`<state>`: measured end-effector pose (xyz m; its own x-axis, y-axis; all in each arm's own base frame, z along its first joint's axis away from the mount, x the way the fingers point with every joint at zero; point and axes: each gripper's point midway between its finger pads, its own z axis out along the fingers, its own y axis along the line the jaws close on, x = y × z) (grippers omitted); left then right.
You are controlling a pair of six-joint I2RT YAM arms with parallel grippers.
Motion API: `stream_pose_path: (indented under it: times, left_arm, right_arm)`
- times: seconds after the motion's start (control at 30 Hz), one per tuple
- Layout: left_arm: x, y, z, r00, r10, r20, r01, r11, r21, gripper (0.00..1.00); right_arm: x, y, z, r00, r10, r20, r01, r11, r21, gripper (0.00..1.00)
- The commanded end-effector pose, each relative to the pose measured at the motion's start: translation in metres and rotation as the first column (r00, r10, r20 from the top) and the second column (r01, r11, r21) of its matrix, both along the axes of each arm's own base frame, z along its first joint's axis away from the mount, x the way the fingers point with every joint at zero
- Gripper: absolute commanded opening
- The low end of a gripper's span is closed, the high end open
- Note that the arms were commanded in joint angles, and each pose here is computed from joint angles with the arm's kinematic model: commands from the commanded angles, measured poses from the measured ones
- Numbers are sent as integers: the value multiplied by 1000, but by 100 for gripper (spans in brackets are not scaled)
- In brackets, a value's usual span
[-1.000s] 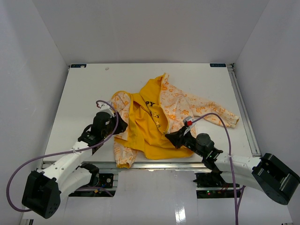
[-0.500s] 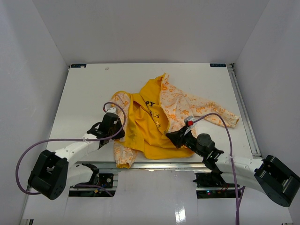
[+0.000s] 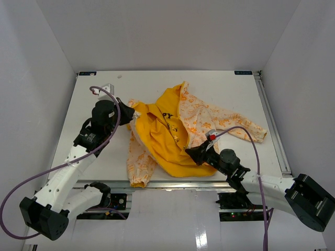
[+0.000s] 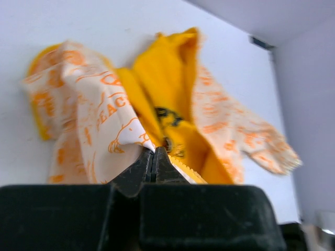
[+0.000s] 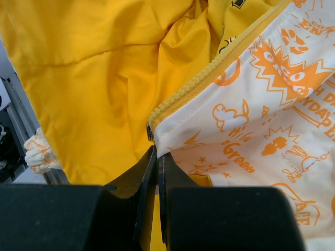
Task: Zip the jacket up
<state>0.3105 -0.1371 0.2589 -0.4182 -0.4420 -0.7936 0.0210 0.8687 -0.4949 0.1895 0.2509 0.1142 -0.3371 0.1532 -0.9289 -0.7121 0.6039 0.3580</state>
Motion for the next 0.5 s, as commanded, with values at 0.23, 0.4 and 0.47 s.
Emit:
stream_pose_path:
  times: [0.23, 0.4, 0.47]
  left_arm:
    - [-67, -133, -46, 787, -616, -41, 595, 774, -215, 0]
    - [-97, -154, -127, 690, -688, -223, 665, 725, -180, 1]
    - [-90, -141, -125, 748, -619, -239, 605, 784, -136, 15]
  right_arm:
    - [14, -9, 25, 994, -106, 18, 104, 991, 84, 8]
    - [17, -17, 23, 989, -147, 12, 146, 986, 85, 8]
    - [17, -19, 24, 988, -156, 12, 155, 984, 85, 8]
